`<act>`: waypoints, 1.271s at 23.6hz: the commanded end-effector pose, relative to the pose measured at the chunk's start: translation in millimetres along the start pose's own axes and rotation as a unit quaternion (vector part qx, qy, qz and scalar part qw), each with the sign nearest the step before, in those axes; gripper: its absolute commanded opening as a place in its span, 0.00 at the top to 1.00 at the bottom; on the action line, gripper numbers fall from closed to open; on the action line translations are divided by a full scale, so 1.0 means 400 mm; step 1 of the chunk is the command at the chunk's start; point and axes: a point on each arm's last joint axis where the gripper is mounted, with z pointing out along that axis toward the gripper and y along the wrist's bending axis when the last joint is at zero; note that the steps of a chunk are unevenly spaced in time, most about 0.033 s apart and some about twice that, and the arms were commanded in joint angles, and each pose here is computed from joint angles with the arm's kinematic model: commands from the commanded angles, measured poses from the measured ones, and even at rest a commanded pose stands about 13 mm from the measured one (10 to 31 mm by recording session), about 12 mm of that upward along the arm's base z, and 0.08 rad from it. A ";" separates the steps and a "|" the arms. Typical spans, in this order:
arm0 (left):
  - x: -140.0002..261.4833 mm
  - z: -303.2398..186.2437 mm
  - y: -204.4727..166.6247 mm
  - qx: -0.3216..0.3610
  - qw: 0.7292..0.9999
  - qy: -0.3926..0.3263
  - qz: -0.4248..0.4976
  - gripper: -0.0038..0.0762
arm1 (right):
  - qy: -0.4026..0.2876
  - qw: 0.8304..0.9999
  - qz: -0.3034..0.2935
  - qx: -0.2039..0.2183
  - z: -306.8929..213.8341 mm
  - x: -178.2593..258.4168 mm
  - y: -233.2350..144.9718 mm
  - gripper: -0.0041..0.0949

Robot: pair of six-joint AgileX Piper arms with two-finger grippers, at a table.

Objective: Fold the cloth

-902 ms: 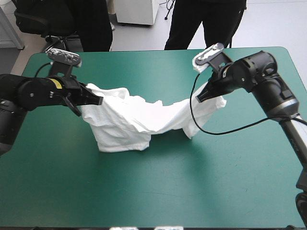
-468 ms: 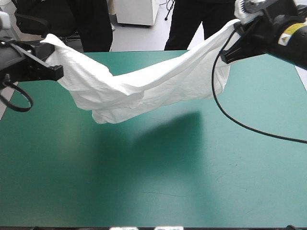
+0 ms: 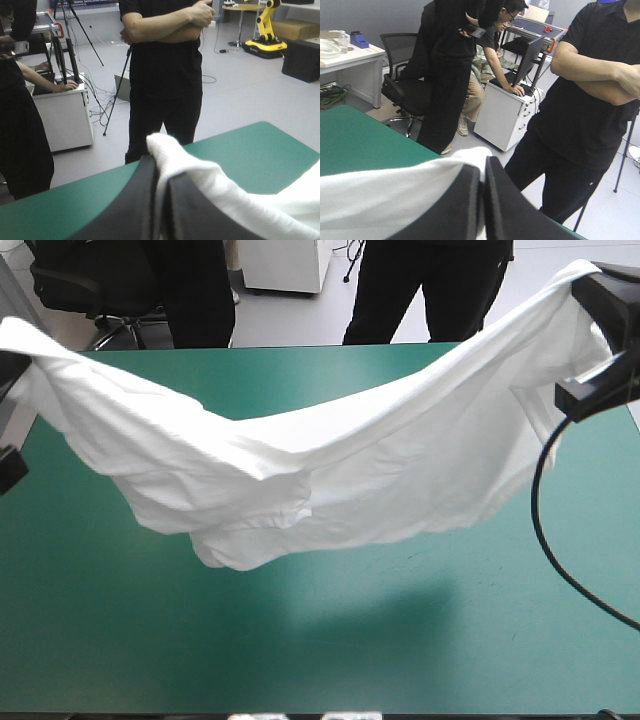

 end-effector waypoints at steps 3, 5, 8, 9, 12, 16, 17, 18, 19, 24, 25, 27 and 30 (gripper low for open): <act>0.005 -0.030 -0.015 0.023 0.999 0.012 -0.020 0.97 | -0.044 0.999 0.012 -0.025 -0.082 -0.018 0.013 0.98; 0.010 -0.033 -0.016 0.024 0.999 0.014 -0.033 0.97 | -0.028 0.998 0.020 -0.047 -0.084 -0.004 0.024 0.98; 0.021 -0.020 -0.015 0.024 0.998 0.027 -0.041 0.97 | -0.003 0.997 0.031 -0.074 -0.067 0.024 0.041 0.98; 0.028 -0.011 -0.014 0.024 0.998 0.035 -0.044 0.97 | 0.008 0.996 0.034 -0.081 -0.058 0.036 0.046 0.98; 0.057 0.029 -0.010 0.025 0.996 0.070 -0.052 0.97 | 0.051 0.994 0.039 -0.092 -0.010 0.077 0.056 0.98; 0.171 0.150 0.008 0.009 0.979 0.186 -0.088 0.97 | 0.167 0.978 0.052 -0.114 0.132 0.205 0.084 0.98; 0.191 0.172 0.013 0.005 0.975 0.205 -0.088 0.97 | 0.187 0.974 0.054 -0.117 0.163 0.231 0.090 0.98; 0.217 0.197 0.017 -0.001 0.969 0.228 -0.097 0.97 | 0.207 0.970 0.053 -0.119 0.192 0.256 0.094 0.98; 0.236 0.221 0.021 -0.005 0.964 0.244 -0.102 0.97 | 0.223 0.966 0.051 -0.119 0.219 0.278 0.097 0.98; 0.367 0.432 0.056 -0.032 0.955 0.276 -0.106 0.97 | 0.301 0.952 -0.011 -0.060 0.450 0.425 0.087 0.98; 0.378 0.455 0.062 -0.037 0.954 0.280 -0.102 0.97 | 0.307 0.950 -0.025 -0.051 0.474 0.440 0.083 0.98; 0.418 0.540 0.081 -0.052 0.951 0.290 -0.089 0.97 | 0.332 0.941 -0.054 -0.033 0.554 0.498 0.081 0.98; 0.485 0.671 0.105 -0.066 0.955 0.279 -0.071 0.97 | 0.366 0.926 -0.082 -0.033 0.649 0.586 0.091 0.98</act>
